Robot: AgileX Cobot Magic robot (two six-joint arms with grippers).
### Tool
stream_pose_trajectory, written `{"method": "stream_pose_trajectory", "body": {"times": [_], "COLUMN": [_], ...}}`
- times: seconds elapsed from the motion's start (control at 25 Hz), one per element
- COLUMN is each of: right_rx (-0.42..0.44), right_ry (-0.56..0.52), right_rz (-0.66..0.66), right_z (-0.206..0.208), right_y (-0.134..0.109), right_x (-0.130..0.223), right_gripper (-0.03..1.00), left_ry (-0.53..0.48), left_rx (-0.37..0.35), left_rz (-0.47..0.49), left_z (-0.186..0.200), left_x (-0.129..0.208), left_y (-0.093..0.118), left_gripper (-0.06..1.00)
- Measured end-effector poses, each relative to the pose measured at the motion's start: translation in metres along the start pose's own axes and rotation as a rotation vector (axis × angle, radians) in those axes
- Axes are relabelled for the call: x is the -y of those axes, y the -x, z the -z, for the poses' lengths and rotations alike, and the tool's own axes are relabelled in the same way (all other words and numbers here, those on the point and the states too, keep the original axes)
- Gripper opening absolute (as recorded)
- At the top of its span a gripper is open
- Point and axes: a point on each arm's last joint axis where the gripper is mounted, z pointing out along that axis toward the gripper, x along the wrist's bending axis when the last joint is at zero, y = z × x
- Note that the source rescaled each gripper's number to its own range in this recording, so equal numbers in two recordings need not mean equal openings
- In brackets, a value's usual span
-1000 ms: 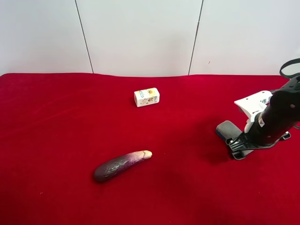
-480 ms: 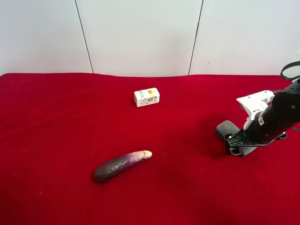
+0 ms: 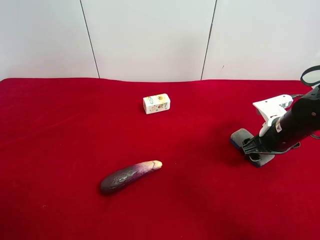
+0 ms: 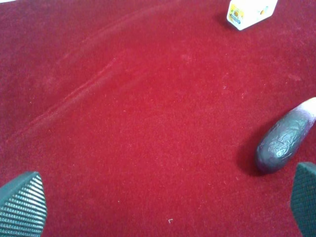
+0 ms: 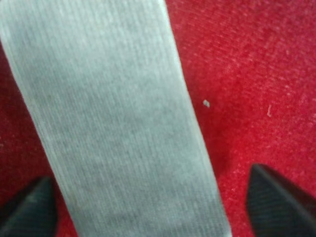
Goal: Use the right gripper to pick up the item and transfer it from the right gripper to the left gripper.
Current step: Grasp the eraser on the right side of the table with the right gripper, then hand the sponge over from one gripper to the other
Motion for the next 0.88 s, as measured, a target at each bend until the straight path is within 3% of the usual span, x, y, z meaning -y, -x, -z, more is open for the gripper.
{"method": "stream_pose_trajectory", "body": {"times": [0.12, 0.16, 0.68, 0.88], "right_rx": [-0.001, -0.001, -0.004, -0.006], "right_ry": [0.003, 0.004, 0.020, 0.087], "right_rz": [0.000, 0.000, 0.000, 0.006], "right_z": [0.000, 0.000, 0.000, 0.011], "right_y": [0.000, 0.000, 0.000, -0.002], "right_x": [0.000, 0.000, -0.002, -0.009], "right_gripper": [0.10, 0.06, 0.06, 0.06], "left_ry": [0.000, 0.000, 0.000, 0.000], "left_rx": [0.000, 0.000, 0.000, 0.000], "left_rz": [0.000, 0.000, 0.000, 0.000], "left_z": [0.000, 0.000, 0.000, 0.000], "left_x": [0.000, 0.000, 0.000, 0.000], "left_y": [0.000, 0.000, 0.000, 0.000], "left_gripper": [1.00, 1.00, 1.00, 1.00]}}
